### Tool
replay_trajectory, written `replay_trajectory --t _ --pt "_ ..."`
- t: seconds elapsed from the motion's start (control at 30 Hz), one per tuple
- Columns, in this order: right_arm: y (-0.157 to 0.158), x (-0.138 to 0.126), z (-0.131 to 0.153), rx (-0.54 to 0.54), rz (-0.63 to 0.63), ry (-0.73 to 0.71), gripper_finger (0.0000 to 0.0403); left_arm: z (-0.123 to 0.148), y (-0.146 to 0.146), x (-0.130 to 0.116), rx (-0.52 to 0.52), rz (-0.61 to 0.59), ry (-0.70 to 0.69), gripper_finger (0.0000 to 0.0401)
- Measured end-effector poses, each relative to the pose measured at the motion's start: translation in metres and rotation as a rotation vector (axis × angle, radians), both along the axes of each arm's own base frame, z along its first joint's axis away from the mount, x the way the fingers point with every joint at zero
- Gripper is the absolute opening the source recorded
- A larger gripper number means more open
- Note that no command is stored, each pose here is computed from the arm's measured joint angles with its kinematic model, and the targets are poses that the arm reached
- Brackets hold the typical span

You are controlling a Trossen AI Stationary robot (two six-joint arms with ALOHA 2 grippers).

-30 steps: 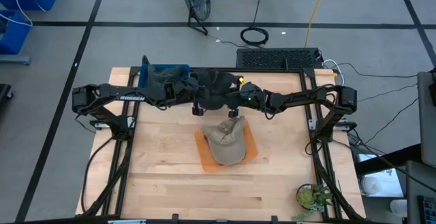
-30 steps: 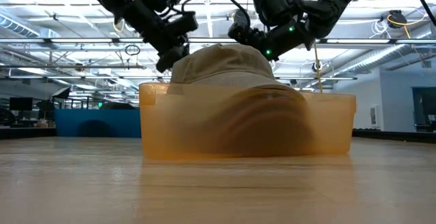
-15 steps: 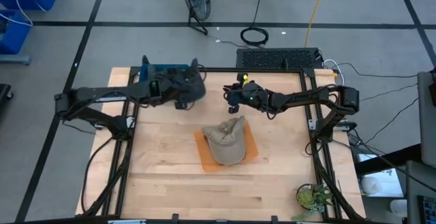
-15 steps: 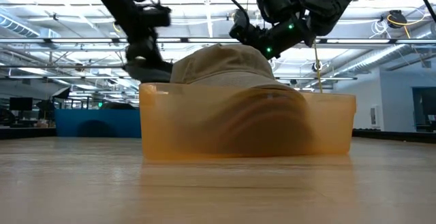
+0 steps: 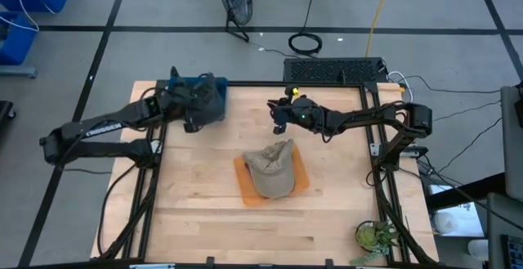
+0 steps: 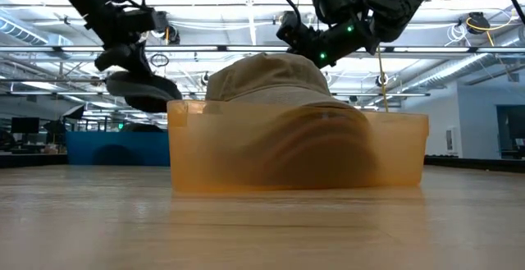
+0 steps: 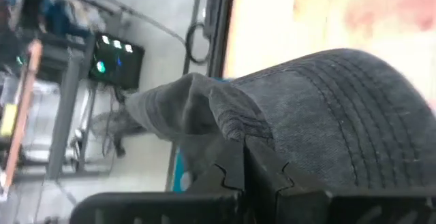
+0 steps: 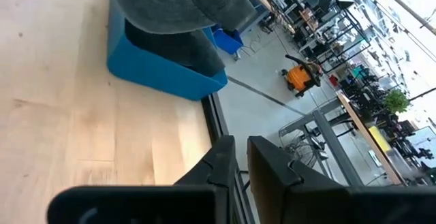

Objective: Pick & Place hat
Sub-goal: Put the black cap into the blue bin

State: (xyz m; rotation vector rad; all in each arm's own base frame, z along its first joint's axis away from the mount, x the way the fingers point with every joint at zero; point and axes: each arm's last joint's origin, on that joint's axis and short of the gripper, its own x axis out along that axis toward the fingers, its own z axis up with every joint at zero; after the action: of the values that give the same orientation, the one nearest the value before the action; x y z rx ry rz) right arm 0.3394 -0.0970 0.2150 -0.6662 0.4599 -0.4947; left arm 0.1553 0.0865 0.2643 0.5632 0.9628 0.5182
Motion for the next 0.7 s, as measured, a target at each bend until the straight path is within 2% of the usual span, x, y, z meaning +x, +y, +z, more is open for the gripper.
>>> replay_trajectory --t 0.23,0.47,0.7 --pt "-0.002 0.000 0.000 0.014 0.015 -0.005 0.0023 -0.008 0.014 -0.009 0.020 0.028 -0.039 0.0009" --pt "-0.001 0.000 -0.001 0.023 0.042 -0.002 0.0022 -0.015 0.030 -0.016 -0.033 -0.040 -0.130 0.0013" --pt "-0.001 0.000 -0.001 0.043 0.036 -0.013 0.0020 -0.019 0.047 -0.030 -0.023 0.101 -0.163 0.0005"
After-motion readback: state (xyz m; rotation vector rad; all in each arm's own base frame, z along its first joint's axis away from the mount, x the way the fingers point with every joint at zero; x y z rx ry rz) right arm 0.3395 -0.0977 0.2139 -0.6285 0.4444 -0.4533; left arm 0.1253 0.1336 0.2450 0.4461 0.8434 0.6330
